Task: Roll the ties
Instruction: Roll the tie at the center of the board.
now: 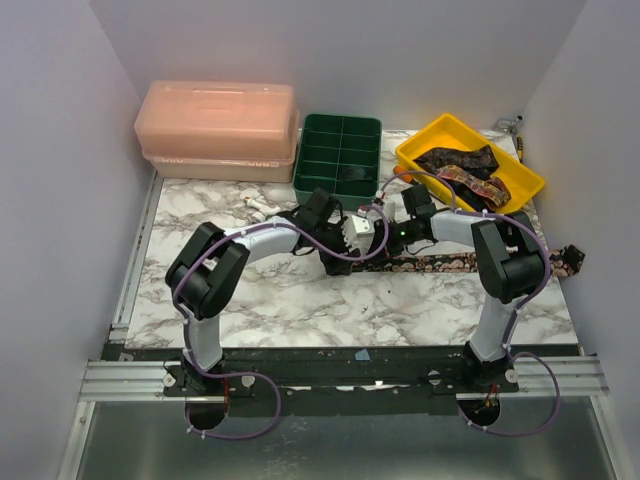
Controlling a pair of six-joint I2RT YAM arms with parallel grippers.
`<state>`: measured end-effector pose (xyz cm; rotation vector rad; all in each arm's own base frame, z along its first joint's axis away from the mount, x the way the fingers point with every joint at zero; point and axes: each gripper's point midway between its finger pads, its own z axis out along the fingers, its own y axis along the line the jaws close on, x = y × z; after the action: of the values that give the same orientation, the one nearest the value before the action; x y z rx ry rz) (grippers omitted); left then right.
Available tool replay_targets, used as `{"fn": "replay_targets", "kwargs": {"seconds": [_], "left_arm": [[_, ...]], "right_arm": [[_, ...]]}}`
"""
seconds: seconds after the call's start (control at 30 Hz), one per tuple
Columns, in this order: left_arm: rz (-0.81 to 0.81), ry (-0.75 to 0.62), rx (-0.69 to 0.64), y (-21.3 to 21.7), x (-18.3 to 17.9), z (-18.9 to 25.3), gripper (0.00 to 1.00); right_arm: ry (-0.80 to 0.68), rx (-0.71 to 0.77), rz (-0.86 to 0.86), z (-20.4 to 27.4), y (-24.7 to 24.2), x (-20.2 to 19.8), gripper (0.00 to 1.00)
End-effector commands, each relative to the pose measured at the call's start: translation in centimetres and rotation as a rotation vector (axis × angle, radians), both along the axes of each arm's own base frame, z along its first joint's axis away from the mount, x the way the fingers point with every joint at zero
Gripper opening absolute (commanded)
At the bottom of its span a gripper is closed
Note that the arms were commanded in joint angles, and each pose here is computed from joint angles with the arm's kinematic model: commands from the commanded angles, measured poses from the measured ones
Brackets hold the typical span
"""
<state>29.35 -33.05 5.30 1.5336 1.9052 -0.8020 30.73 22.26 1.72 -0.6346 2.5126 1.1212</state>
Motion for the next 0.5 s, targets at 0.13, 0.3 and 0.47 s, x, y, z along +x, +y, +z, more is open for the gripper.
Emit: {"fn": "replay_targets", "kwargs": {"seconds": [0.13, 0.3, 0.47], "left_arm": [[0.007, 0.017, 0.024, 0.2, -1.2, -2.4, 0.67], [0.020, 0.011, 0.002, 0.0, -1.1, -2.6, 0.57], [0.017, -0.020, -0.099, -2.2, -0.4, -0.1, 0.44]], "right_arm": [[0.021, -0.209, 0.024, -4.2, -3.3, -1.5, 0.01], [0.022, -0.210, 0.037, -4.3, -3.4, -1.7, 0.01], [0.029, -0.204, 0.041, -4.4, -3.3, -1.8, 0.01]]}}
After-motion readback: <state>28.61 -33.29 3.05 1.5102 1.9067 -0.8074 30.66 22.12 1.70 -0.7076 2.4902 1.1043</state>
